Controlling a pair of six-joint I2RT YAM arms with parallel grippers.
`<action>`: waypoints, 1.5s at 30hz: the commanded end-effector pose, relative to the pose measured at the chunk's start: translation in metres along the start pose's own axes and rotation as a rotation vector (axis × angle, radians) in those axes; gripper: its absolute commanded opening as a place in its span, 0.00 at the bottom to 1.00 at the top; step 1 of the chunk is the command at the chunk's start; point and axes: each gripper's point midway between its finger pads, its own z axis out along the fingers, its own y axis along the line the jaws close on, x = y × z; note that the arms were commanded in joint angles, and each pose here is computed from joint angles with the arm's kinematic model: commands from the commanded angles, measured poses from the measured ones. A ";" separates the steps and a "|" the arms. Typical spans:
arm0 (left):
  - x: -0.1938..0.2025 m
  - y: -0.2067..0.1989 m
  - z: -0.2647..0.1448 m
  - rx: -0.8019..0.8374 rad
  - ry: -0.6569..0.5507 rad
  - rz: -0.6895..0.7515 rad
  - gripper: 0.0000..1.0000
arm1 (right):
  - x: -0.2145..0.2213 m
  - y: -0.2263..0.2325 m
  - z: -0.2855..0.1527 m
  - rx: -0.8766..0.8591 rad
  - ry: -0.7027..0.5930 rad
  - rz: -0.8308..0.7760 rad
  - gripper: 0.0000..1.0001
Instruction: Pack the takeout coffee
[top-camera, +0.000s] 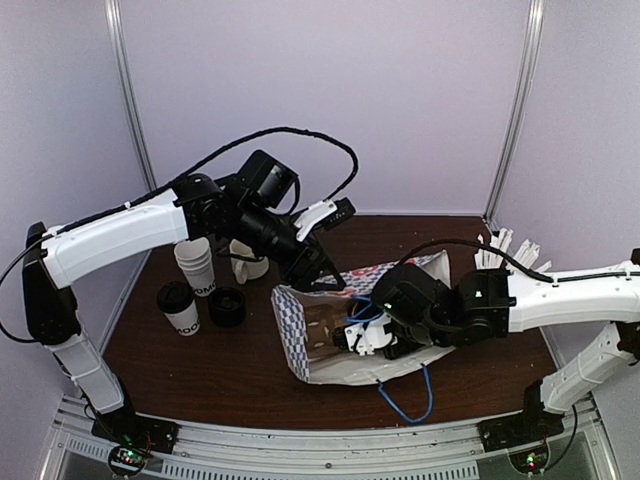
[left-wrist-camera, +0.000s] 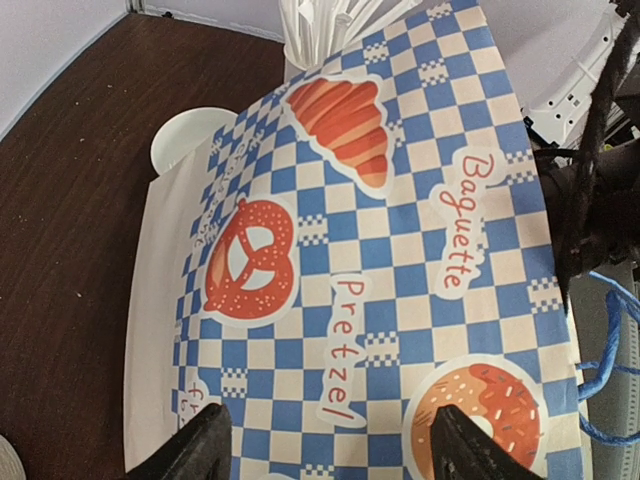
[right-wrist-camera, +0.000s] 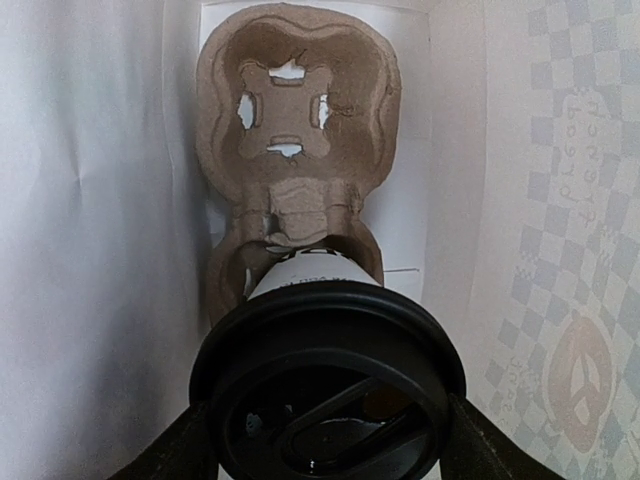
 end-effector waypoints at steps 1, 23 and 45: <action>-0.008 -0.004 -0.013 -0.013 -0.045 0.042 0.72 | 0.000 0.001 0.008 -0.015 0.003 0.021 0.60; 0.006 0.047 -0.091 -0.362 -0.115 0.023 0.83 | 0.002 -0.008 0.031 -0.276 0.001 0.200 0.60; 0.031 0.063 -0.113 -0.436 -0.106 0.011 0.83 | -0.005 -0.006 0.040 -0.581 0.057 0.308 0.59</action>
